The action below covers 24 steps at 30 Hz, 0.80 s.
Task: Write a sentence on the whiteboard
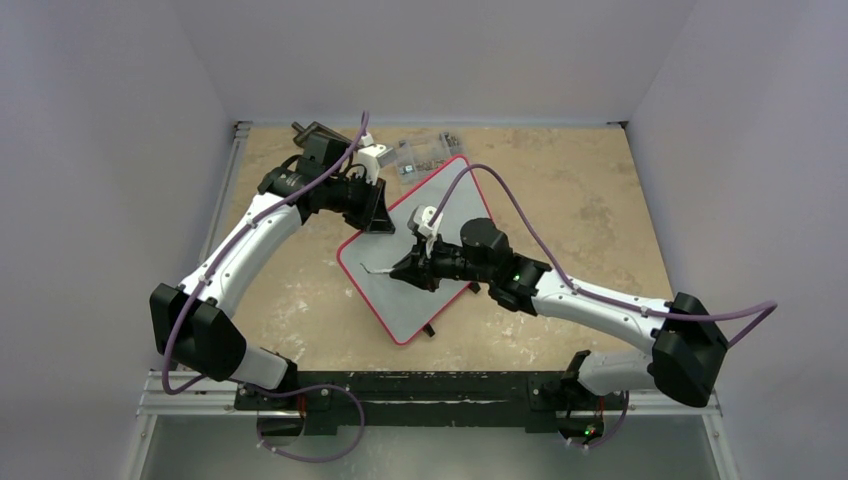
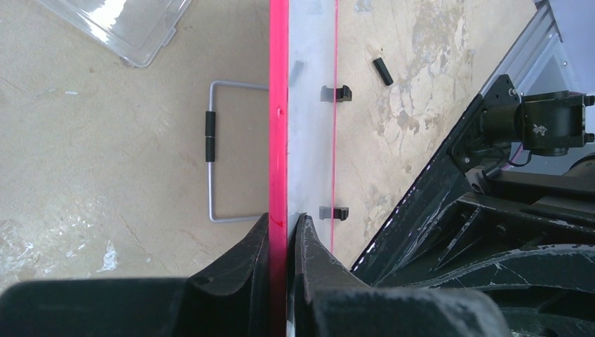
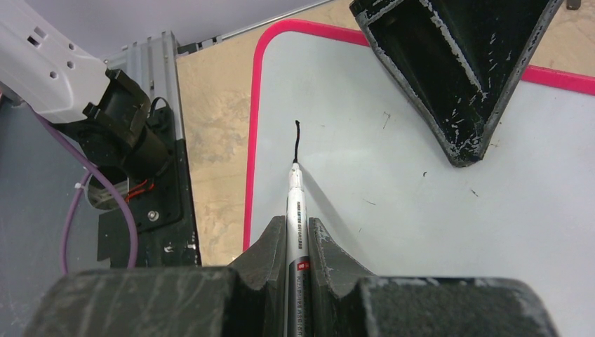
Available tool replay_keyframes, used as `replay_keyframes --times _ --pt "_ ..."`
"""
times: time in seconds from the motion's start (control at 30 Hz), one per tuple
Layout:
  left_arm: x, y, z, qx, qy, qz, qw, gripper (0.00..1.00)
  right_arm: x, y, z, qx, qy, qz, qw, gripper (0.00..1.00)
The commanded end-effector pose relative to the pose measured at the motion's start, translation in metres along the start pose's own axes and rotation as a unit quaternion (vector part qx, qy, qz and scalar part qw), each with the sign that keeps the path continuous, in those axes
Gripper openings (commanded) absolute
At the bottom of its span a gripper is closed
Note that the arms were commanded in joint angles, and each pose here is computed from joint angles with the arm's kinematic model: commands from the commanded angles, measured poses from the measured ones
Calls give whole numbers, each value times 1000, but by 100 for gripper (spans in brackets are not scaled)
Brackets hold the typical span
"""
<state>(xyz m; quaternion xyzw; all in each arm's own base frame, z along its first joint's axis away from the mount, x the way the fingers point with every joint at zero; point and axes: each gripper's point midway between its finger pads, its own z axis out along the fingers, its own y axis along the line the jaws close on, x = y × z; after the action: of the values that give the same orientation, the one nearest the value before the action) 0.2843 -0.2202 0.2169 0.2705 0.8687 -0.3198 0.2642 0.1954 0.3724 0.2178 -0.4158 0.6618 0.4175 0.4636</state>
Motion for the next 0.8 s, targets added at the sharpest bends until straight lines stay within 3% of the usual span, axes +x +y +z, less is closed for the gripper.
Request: replay_keyframes --times 0.0,0.77 --pt "19 47 2 -117 42 55 991 0 -2 -9 -5 29 -6 -4 1000 0" --pt "20 46 2 -118 44 58 990 0 -49 -24 3 68 -45 -26 996 0"
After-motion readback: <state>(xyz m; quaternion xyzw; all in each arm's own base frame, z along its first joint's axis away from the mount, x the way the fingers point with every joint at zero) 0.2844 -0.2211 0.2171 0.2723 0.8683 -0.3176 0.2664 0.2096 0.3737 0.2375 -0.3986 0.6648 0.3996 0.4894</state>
